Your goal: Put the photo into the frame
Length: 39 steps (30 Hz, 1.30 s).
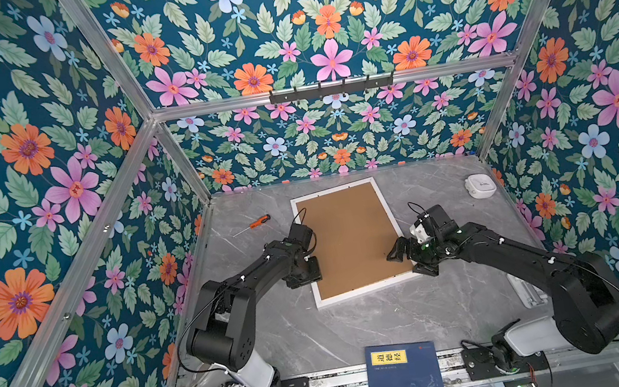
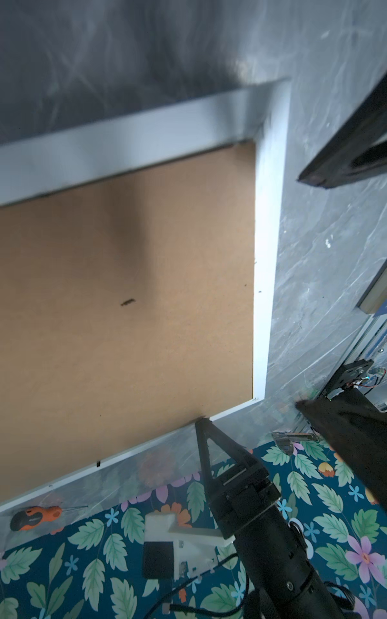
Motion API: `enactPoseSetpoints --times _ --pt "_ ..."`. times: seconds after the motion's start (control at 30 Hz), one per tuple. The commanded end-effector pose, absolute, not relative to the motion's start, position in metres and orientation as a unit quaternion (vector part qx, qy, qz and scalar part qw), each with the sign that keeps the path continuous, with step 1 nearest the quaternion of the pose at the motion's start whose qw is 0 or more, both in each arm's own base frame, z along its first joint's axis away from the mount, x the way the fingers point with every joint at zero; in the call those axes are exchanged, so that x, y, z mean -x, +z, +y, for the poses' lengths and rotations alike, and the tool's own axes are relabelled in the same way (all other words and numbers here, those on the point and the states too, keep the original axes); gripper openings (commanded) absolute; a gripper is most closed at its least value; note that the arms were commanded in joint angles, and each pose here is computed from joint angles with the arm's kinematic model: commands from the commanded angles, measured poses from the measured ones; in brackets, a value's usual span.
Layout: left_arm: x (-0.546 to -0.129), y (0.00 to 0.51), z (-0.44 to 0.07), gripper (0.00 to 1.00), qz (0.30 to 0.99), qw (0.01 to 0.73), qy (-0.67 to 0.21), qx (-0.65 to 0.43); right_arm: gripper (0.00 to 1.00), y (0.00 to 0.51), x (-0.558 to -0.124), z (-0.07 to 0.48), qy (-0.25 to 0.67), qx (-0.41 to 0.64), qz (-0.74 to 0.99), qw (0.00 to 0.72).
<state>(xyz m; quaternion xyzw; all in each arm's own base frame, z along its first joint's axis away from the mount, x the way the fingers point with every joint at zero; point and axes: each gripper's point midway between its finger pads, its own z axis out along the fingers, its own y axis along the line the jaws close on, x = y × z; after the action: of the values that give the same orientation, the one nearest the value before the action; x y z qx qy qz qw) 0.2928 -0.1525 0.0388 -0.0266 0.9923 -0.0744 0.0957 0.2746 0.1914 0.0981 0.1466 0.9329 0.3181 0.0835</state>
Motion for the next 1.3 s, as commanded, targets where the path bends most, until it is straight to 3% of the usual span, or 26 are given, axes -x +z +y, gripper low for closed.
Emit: enactPoseSetpoints --times 0.0,0.43,0.93,1.07,1.27 --pt "-0.29 0.033 -0.152 0.54 0.993 0.089 -0.073 0.022 0.98 0.095 -0.27 0.178 0.313 -0.135 0.937 0.076" --pt "-0.287 0.024 -0.148 0.46 0.995 0.079 -0.062 0.024 0.97 0.08 -0.282 0.181 0.312 -0.08 0.945 0.059" --pt "-0.288 0.026 -0.149 0.46 0.994 0.083 -0.066 0.025 0.96 0.063 -0.287 0.193 0.344 -0.081 0.934 0.046" --pt "-0.288 0.028 -0.149 0.49 0.994 0.084 -0.067 0.026 0.96 0.068 -0.288 0.196 0.363 -0.082 0.927 0.055" --pt "-0.291 0.04 -0.151 0.64 0.992 0.094 -0.073 0.029 0.96 0.088 -0.296 0.2 0.418 -0.086 0.901 0.079"
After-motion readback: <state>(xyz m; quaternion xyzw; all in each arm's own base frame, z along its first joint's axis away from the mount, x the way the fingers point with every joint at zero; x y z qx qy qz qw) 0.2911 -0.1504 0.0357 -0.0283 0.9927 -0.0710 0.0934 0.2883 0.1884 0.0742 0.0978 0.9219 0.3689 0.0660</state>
